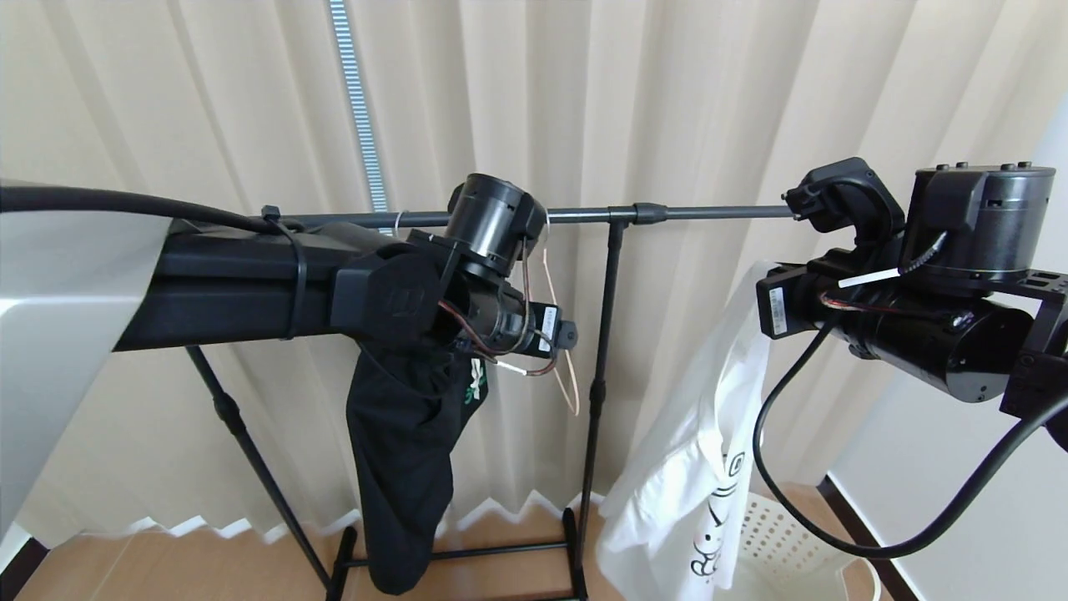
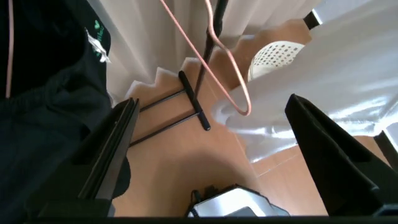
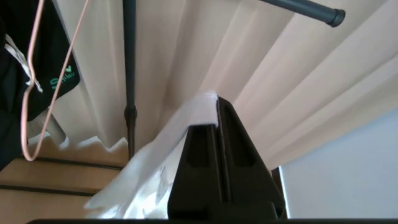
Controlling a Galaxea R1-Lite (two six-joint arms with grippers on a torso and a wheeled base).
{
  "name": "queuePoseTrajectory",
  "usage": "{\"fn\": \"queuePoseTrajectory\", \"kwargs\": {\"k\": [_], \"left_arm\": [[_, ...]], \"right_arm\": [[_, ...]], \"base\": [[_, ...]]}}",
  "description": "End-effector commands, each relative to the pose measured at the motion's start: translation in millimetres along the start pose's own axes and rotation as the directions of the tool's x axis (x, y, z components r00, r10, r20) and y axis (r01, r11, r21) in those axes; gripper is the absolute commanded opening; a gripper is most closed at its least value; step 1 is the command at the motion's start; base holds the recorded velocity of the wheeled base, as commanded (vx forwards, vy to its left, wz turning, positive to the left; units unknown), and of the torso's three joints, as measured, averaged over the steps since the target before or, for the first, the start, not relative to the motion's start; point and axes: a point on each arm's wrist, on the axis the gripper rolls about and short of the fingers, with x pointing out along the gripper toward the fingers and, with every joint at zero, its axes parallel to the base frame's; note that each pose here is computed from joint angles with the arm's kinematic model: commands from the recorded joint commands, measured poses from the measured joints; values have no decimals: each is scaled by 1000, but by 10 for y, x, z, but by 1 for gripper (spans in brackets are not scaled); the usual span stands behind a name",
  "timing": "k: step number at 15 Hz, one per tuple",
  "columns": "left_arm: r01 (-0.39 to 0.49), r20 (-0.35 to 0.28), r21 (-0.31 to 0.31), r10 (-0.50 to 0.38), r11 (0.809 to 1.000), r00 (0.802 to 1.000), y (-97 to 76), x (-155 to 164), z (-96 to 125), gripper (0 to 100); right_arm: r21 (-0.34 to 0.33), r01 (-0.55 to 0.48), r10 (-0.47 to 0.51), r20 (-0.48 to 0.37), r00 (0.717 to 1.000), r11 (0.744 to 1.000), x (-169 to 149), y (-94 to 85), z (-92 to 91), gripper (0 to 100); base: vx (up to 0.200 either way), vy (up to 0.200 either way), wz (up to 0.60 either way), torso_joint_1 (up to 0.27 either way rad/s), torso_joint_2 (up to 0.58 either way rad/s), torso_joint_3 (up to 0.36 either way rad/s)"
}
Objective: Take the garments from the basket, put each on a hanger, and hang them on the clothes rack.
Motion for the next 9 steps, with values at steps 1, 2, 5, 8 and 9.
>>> {"fn": "queuePoseTrajectory", "kwargs": {"k": [1, 2, 5, 8, 9], "left_arm": [[-42, -10, 6, 42, 999, 999, -50, 344, -50, 100], [-75, -6, 7, 75, 997, 997, -74, 485, -59, 100], [-139, 32, -11, 140, 990, 990, -121, 833, -27, 100], [-144, 28, -27, 144, 989, 989, -123, 1032, -82, 100], [-141, 27, -26, 142, 990, 990, -132, 1055, -97, 100]], "right_arm": [[0, 1, -1, 0, 1000, 1000, 1, -1, 0, 0], [-1, 1, -1, -2, 1000, 1000, 1, -1, -4, 0], [-1, 0, 0, -6, 1000, 1000, 5, 3, -16, 0], [-2, -1, 1, -7, 1000, 1000, 9, 5, -20, 0], [-2, 0, 0, -7, 1000, 1000, 9, 5, -20, 0]], "base": [[0, 0, 0, 0, 0, 0], [0, 0, 0, 0, 0, 0], [0, 0, 0, 0, 0, 0], [0, 0, 0, 0, 0, 0], [0, 0, 0, 0, 0, 0]]}}
